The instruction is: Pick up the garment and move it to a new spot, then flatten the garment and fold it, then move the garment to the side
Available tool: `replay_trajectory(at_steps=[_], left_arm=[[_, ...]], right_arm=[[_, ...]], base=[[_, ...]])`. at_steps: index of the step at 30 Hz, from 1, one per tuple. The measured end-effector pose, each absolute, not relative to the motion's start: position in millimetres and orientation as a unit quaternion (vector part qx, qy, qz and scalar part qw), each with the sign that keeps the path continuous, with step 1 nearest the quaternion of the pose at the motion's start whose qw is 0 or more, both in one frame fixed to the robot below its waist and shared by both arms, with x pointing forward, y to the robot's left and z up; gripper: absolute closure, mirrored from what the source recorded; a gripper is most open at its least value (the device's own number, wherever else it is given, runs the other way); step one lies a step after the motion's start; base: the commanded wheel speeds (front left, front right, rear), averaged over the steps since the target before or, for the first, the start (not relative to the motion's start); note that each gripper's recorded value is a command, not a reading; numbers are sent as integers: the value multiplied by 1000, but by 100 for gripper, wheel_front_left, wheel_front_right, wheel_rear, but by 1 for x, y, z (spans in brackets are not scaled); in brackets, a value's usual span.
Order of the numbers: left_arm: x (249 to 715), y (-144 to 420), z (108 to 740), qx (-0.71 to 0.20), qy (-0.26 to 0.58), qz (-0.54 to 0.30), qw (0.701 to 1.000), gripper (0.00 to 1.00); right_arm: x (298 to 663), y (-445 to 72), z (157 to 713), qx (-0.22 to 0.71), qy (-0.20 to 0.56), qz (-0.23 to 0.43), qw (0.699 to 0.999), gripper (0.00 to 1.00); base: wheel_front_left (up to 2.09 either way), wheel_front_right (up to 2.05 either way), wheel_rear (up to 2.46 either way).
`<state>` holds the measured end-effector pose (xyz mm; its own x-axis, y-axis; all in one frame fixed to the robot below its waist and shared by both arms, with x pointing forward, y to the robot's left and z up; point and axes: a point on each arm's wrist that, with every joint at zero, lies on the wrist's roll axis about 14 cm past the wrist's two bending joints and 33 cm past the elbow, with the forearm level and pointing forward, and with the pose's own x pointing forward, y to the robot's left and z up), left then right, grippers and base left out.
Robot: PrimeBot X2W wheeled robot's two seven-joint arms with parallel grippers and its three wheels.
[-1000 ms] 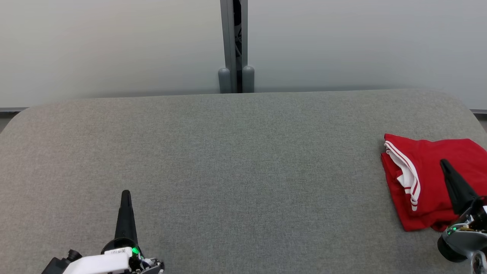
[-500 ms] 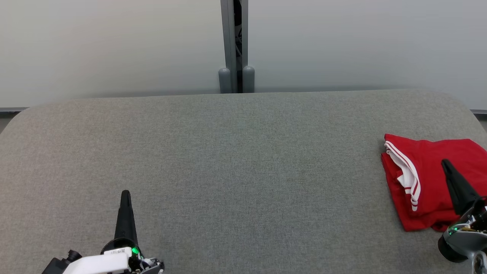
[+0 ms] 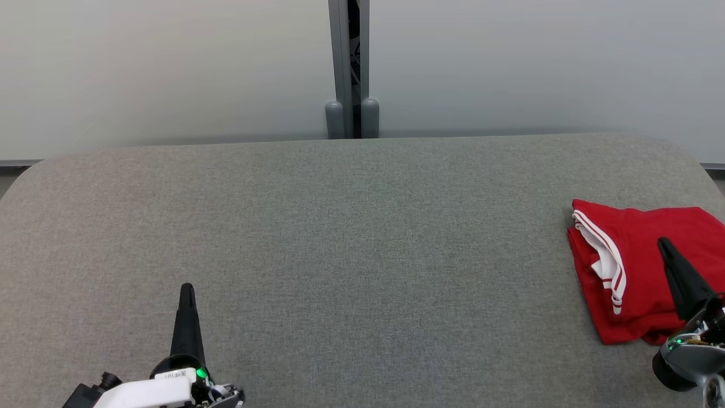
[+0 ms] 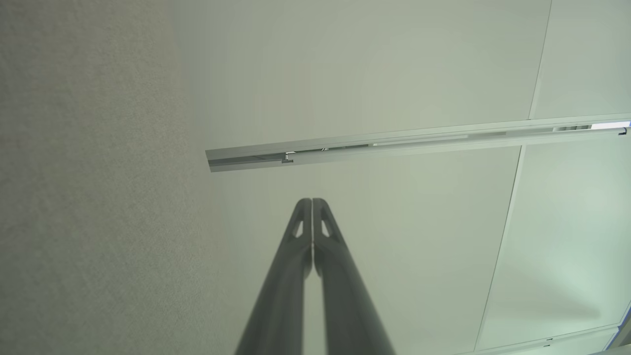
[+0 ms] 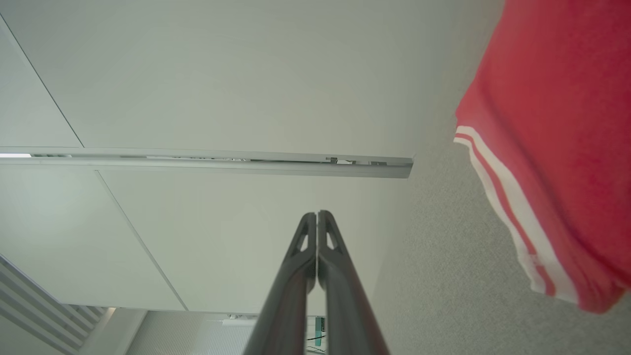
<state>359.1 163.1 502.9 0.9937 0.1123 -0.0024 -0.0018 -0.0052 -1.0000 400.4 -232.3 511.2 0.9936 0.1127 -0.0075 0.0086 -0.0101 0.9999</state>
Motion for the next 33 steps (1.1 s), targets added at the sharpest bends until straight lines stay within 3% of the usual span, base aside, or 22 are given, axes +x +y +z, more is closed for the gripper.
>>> replay_trajectory(at_steps=[33], left_arm=[[359, 163, 503, -708, -39, 41, 704, 100]], right_arm=[[400, -232, 511, 709, 44, 38, 703, 100]], base=[[0, 0, 0]])
